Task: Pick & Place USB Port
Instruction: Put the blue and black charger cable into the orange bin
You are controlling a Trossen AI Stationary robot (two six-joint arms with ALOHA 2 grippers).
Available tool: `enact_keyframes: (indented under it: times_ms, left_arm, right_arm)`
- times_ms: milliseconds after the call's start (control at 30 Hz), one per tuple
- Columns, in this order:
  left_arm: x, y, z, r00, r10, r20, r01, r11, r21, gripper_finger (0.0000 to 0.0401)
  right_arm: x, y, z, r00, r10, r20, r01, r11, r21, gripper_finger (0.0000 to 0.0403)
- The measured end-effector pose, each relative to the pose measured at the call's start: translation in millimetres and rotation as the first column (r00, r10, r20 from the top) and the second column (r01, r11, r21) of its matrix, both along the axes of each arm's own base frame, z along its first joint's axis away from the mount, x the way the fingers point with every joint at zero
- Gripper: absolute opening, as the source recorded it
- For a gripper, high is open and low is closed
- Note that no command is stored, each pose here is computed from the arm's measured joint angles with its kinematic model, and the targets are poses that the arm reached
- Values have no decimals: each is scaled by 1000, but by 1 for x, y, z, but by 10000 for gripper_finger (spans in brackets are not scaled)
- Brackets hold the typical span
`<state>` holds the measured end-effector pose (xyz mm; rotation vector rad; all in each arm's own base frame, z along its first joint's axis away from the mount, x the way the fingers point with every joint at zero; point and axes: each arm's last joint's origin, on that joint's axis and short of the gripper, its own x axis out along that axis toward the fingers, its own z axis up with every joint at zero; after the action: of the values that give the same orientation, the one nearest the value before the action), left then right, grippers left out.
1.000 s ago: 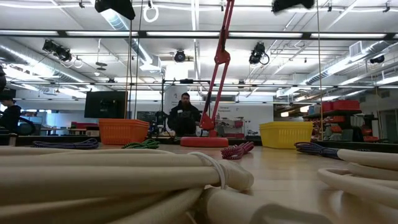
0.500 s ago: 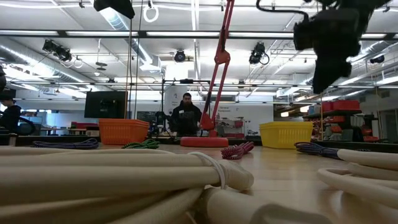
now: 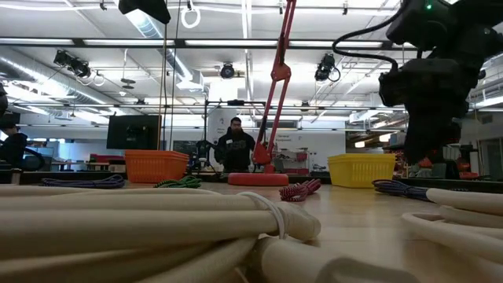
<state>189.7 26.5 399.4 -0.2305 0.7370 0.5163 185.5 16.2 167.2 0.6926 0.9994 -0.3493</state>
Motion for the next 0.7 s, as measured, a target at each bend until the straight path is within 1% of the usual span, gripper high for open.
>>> enact_keyframes:
  times_ms: [167,367,533,700]
  left_arm:
    - [0,0,0,1000,0,0,0,1000,0,53]
    - [0,0,0,1000,1,1,-1,1000,1,53]
    - [0,0,0,1000,1,1,-1,1000,0,53]
    - [0,0,0,1000,0,4,0,1000,-1,53]
  right_arm:
    - [-2,0,-7,1000,5,11,-5,1000,2,139]
    - [-2,0,-15,1000,10,-29,-10,1000,5,177]
    - [6,1,-24,999,19,-45,-19,1000,3,201]
    - [14,2,-38,997,16,-74,-16,1000,1,208]
